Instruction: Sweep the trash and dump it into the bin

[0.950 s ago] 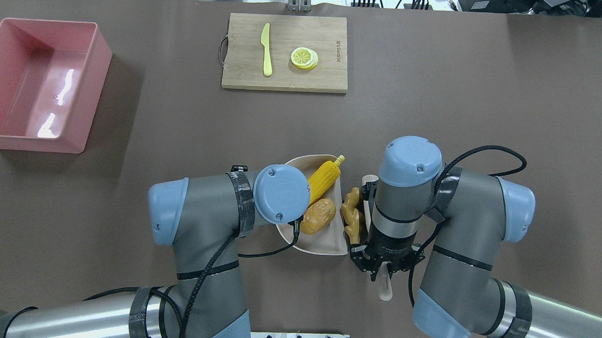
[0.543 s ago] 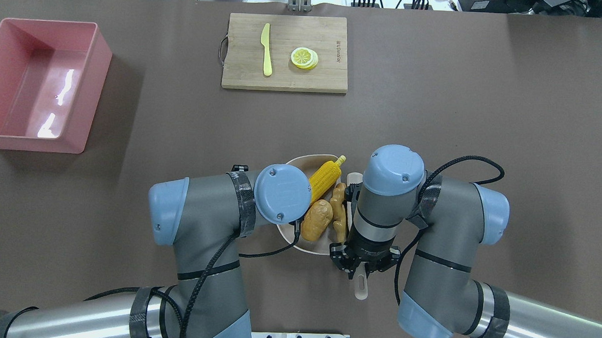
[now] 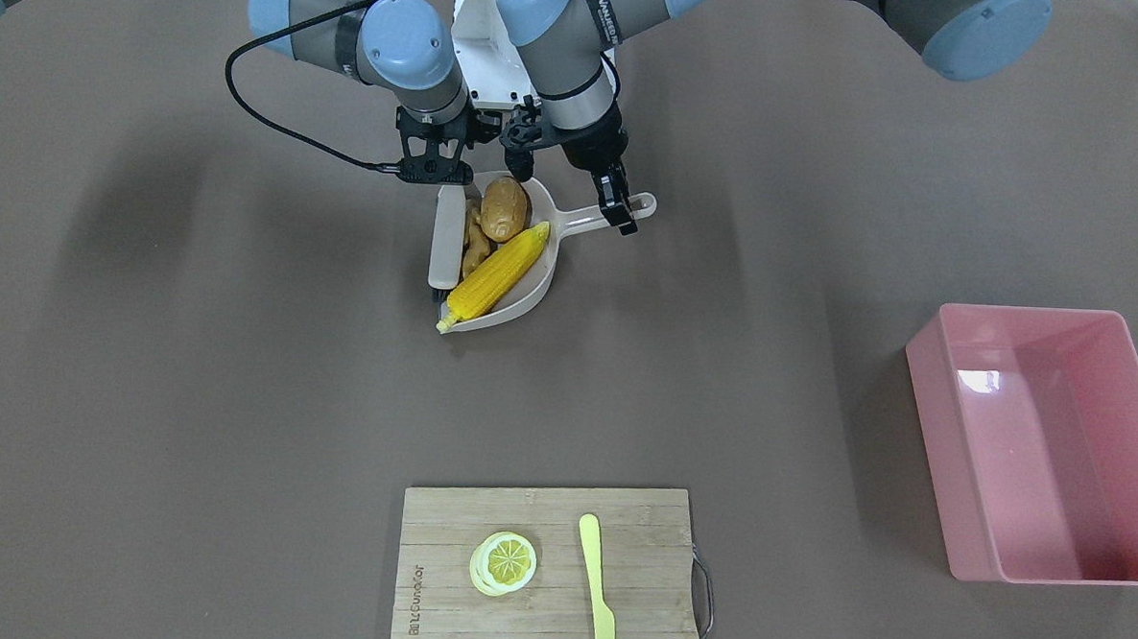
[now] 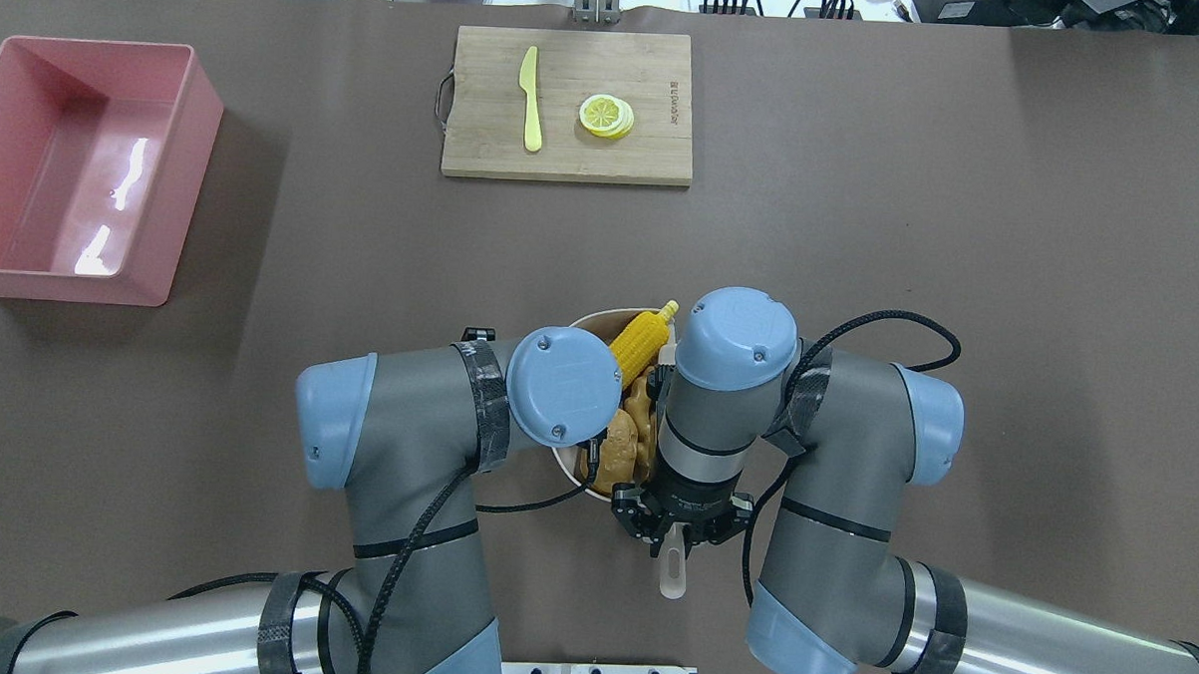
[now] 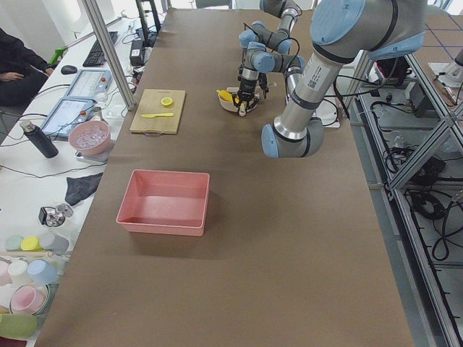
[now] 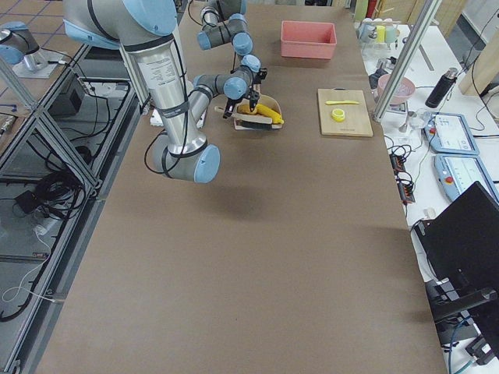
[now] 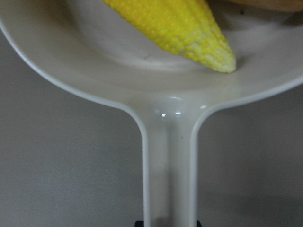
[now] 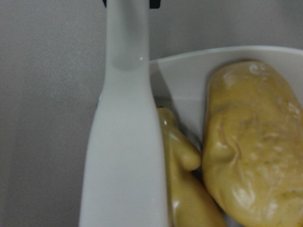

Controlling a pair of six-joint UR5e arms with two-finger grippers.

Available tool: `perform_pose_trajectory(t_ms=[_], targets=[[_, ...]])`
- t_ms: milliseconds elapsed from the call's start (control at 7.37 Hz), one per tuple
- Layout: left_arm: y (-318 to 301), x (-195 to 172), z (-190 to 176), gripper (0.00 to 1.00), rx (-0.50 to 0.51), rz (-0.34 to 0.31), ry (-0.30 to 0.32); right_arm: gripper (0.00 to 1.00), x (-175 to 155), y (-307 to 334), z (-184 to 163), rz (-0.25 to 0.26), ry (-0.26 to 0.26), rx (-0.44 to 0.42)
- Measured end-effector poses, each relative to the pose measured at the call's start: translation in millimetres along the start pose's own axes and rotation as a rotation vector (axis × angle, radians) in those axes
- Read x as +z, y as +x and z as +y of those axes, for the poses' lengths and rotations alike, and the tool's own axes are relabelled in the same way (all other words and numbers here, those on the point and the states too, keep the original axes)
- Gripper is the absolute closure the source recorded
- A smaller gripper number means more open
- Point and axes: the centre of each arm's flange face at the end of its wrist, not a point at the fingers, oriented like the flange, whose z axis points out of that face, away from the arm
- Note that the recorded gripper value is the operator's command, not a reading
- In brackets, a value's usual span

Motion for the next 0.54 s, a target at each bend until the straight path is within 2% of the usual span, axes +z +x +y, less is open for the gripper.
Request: perform_pose_trajectory(t_ms=[543], targets=[[0.2,1.2,-3.5,1.00,-0.018,-0.006,0.067,1.00,-6.9,-1.1,0.6,-0.011,0.006,0.001]])
